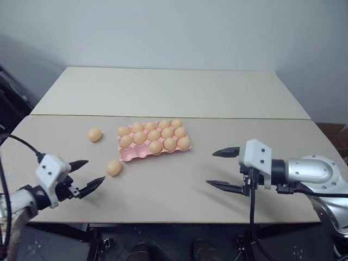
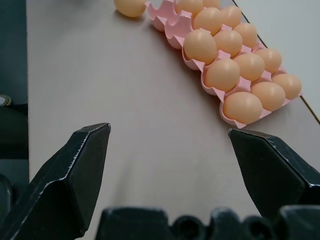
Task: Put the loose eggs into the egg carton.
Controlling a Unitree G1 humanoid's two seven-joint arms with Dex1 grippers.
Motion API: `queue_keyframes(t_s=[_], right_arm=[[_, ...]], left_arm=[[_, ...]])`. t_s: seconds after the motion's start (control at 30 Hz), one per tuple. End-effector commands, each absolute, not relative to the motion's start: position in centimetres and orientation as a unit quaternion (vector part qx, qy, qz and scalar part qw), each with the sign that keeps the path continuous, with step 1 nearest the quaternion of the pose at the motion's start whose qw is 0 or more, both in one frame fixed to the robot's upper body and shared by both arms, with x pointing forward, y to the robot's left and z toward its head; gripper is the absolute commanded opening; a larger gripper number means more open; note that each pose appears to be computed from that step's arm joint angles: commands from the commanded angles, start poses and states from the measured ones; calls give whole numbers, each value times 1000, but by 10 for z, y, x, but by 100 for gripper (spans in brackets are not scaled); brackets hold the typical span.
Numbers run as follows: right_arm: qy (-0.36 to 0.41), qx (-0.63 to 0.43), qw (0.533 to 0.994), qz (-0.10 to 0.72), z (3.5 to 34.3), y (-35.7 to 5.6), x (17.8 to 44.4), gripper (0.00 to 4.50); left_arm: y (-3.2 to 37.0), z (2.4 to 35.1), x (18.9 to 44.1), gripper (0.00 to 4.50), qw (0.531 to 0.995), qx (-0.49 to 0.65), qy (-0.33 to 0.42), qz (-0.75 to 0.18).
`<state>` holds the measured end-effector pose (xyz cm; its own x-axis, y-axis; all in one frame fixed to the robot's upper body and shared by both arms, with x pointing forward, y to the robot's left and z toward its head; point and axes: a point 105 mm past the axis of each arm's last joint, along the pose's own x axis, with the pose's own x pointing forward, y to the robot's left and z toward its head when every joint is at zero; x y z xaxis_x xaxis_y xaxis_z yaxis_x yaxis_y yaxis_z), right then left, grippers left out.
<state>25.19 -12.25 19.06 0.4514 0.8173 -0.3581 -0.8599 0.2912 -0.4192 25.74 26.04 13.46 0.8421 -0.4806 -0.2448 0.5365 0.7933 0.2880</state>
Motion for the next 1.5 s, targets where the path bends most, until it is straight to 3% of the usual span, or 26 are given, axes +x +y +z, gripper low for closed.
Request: queue_keyframes(t_s=[0.03,0.33,0.57,0.67,0.83,0.9,1.27,1.5], right_arm=[[18,-298,804,515,199,-120,254,441],[12,-303,818,489,202,-123,263,441],[12,-307,833,460,202,-130,271,441],[11,-308,835,456,202,-130,271,450],[12,-307,836,455,199,-129,272,450],[12,-307,836,455,198,-128,272,450],[16,-309,836,454,194,-128,272,450],[11,-307,836,454,192,-124,272,450]], left_arm=[[251,130,266,419,945,174,59,-272],[243,114,301,419,956,154,48,-245],[229,102,306,419,949,142,57,-274],[230,101,307,366,950,147,58,-269],[234,106,309,207,953,150,46,-259],[234,107,309,180,952,152,45,-261],[250,129,277,175,930,207,77,-293],[217,168,284,175,912,182,6,-367]])
